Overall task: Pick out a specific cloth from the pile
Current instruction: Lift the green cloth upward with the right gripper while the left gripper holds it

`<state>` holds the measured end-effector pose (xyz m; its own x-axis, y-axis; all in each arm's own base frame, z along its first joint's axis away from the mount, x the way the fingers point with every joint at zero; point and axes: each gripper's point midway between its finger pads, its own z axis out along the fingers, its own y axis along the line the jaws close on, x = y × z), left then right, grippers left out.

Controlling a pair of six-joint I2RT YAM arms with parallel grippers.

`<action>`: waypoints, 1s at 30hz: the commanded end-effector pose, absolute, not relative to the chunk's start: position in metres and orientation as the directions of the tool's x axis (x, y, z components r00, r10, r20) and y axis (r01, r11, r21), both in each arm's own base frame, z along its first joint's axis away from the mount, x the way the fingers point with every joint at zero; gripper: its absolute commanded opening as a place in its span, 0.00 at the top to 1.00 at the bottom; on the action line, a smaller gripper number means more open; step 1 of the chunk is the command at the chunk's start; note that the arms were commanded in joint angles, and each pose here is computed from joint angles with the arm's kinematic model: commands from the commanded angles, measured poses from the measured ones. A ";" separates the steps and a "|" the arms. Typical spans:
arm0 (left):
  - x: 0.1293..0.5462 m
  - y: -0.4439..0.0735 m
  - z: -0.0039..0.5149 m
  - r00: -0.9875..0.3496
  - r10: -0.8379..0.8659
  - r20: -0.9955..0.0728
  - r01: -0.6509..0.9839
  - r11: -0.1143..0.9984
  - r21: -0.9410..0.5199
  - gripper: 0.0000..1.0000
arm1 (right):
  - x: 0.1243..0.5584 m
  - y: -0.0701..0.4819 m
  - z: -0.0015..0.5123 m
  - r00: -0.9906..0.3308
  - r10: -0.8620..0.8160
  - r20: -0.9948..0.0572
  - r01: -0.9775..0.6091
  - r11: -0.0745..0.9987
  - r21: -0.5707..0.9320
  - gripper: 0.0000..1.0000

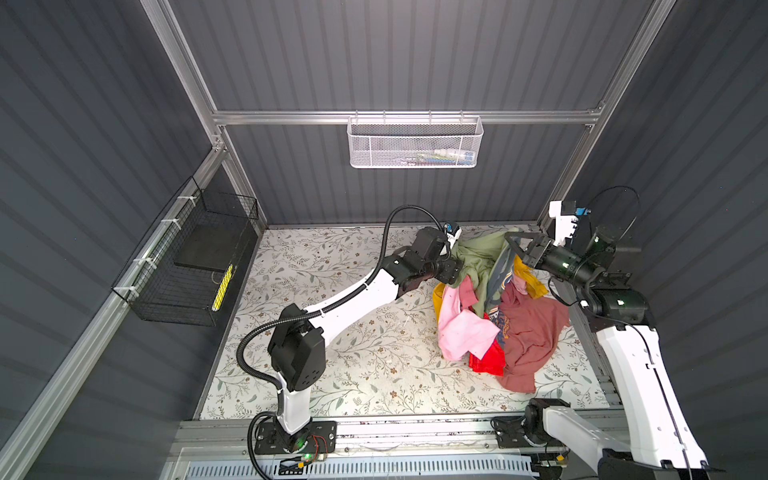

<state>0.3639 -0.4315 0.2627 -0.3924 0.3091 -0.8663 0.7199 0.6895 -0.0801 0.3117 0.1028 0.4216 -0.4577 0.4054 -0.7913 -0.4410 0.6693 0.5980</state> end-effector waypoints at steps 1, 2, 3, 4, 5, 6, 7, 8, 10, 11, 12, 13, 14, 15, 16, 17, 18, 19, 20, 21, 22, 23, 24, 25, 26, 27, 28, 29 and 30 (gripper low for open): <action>0.355 -0.433 0.288 -0.315 0.284 -0.906 0.754 0.655 -0.057 0.22 | 0.302 0.107 0.472 -0.328 0.401 -0.855 -0.549 0.656 0.518 1.00; 0.354 -0.432 0.289 -0.308 0.282 -0.909 0.756 0.652 -0.053 0.22 | 0.304 0.107 0.474 -0.327 0.402 -0.855 -0.550 0.655 0.518 1.00; 0.353 -0.432 0.291 -0.299 0.278 -0.913 0.759 0.649 -0.051 0.22 | 0.305 0.107 0.476 -0.327 0.404 -0.854 -0.551 0.653 0.520 1.00; 0.352 -0.432 0.291 -0.298 0.277 -0.913 0.759 0.649 -0.051 0.21 | 0.306 0.107 0.478 -0.328 0.407 -0.853 -0.552 0.650 0.522 1.00; 0.352 -0.431 0.291 -0.296 0.276 -0.915 0.759 0.649 -0.050 0.21 | 0.308 0.108 0.481 -0.326 0.408 -0.853 -0.556 0.647 0.522 1.00; 0.351 -0.431 0.292 -0.292 0.275 -0.916 0.760 0.648 -0.048 0.21 | 0.308 0.108 0.485 -0.319 0.409 -0.855 -0.562 0.645 0.518 1.00; 0.351 -0.431 0.293 -0.290 0.275 -0.917 0.761 0.647 -0.046 0.20 | 0.308 0.108 0.488 -0.313 0.409 -0.857 -0.565 0.645 0.514 1.00; 0.349 -0.431 0.294 -0.286 0.276 -0.918 0.762 0.646 -0.044 0.19 | 0.307 0.108 0.494 -0.301 0.408 -0.862 -0.570 0.648 0.506 1.00; 0.349 -0.432 0.294 -0.281 0.280 -0.918 0.763 0.646 -0.037 0.17 | 0.307 0.107 0.505 -0.281 0.402 -0.871 -0.579 0.653 0.488 1.00; 0.349 -0.432 0.294 -0.279 0.281 -0.918 0.762 0.647 -0.034 0.16 | 0.306 0.107 0.512 -0.271 0.400 -0.876 -0.583 0.656 0.480 1.00; 0.349 -0.432 0.294 -0.279 0.282 -0.918 0.761 0.648 -0.032 0.15 | 0.306 0.106 0.518 -0.262 0.399 -0.879 -0.585 0.659 0.474 1.00; 0.349 -0.431 0.295 -0.277 0.280 -0.919 0.760 0.650 -0.031 0.14 | 0.305 0.107 0.524 -0.254 0.398 -0.882 -0.592 0.657 0.467 1.00; 0.349 -0.431 0.294 -0.278 0.280 -0.919 0.757 0.653 -0.030 0.13 | 0.302 0.107 0.532 -0.242 0.396 -0.886 -0.602 0.655 0.458 1.00; 0.349 -0.429 0.295 -0.277 0.277 -0.920 0.754 0.657 -0.029 0.11 | 0.298 0.108 0.540 -0.228 0.394 -0.890 -0.611 0.654 0.446 1.00; 0.350 -0.428 0.295 -0.275 0.273 -0.922 0.750 0.661 -0.028 0.10 | 0.293 0.108 0.547 -0.213 0.392 -0.895 -0.620 0.654 0.434 1.00; 0.349 -0.426 0.296 -0.272 0.269 -0.924 0.746 0.665 -0.026 0.08 | 0.290 0.108 0.554 -0.197 0.389 -0.900 -0.626 0.657 0.421 1.00; 0.350 -0.424 0.297 -0.267 0.265 -0.926 0.740 0.672 -0.022 0.05 | 0.298 0.108 0.553 -0.206 0.388 -0.898 -0.618 0.660 0.427 1.00; 0.350 -0.422 0.298 -0.262 0.267 -0.927 0.735 0.678 -0.013 0.03 | 0.297 0.107 0.557 -0.197 0.385 -0.901 -0.619 0.664 0.419 1.00; 0.351 -0.418 0.299 -0.258 0.269 -0.928 0.727 0.687 -0.003 0.01 | 0.295 0.107 0.562 -0.186 0.382 -0.905 -0.622 0.667 0.410 1.00; 0.352 -0.415 0.300 -0.252 0.272 -0.929 0.718 0.696 0.009 0.00 | 0.294 0.106 0.566 -0.177 0.379 -0.909 -0.622 0.672 0.401 1.00; 0.352 -0.412 0.300 -0.248 0.278 -0.928 0.713 0.701 0.020 0.00 | 0.293 0.106 0.569 -0.174 0.376 -0.910 -0.622 0.675 0.398 1.00; 0.352 -0.409 0.301 -0.243 0.282 -0.928 0.707 0.707 0.030 0.00 | 0.293 0.106 0.571 -0.171 0.374 -0.911 -0.622 0.676 0.395 1.00; 0.352 -0.406 0.303 -0.237 0.285 -0.929 0.700 0.713 0.040 0.00 | 0.294 0.106 0.573 -0.172 0.376 -0.911 -0.624 0.674 0.396 1.00; 0.352 -0.403 0.305 -0.231 0.284 -0.930 0.696 0.717 0.046 0.00 | 0.295 0.106 0.574 -0.175 0.379 -0.909 -0.624 0.671 0.400 1.00; 0.352 -0.401 0.308 -0.227 0.281 -0.932 0.690 0.722 0.050 0.00 | 0.295 0.106 0.574 -0.176 0.382 -0.907 -0.625 0.668 0.403 1.00; 0.351 -0.398 0.313 -0.220 0.276 -0.936 0.687 0.725 0.052 0.00 | 0.296 0.106 0.573 -0.179 0.385 -0.905 -0.625 0.666 0.407 1.00; 0.349 -0.396 0.317 -0.214 0.269 -0.939 0.687 0.725 0.051 0.00 | 0.297 0.107 0.571 -0.184 0.388 -0.903 -0.624 0.664 0.413 1.00; 0.347 -0.394 0.321 -0.206 0.258 -0.944 0.689 0.724 0.048 0.00 | 0.299 0.106 0.567 -0.193 0.394 -0.899 -0.620 0.661 0.423 1.00; 0.343 -0.393 0.326 -0.197 0.247 -0.949 0.694 0.719 0.043 0.00 | 0.301 0.106 0.563 -0.201 0.403 -0.893 -0.616 0.656 0.435 1.00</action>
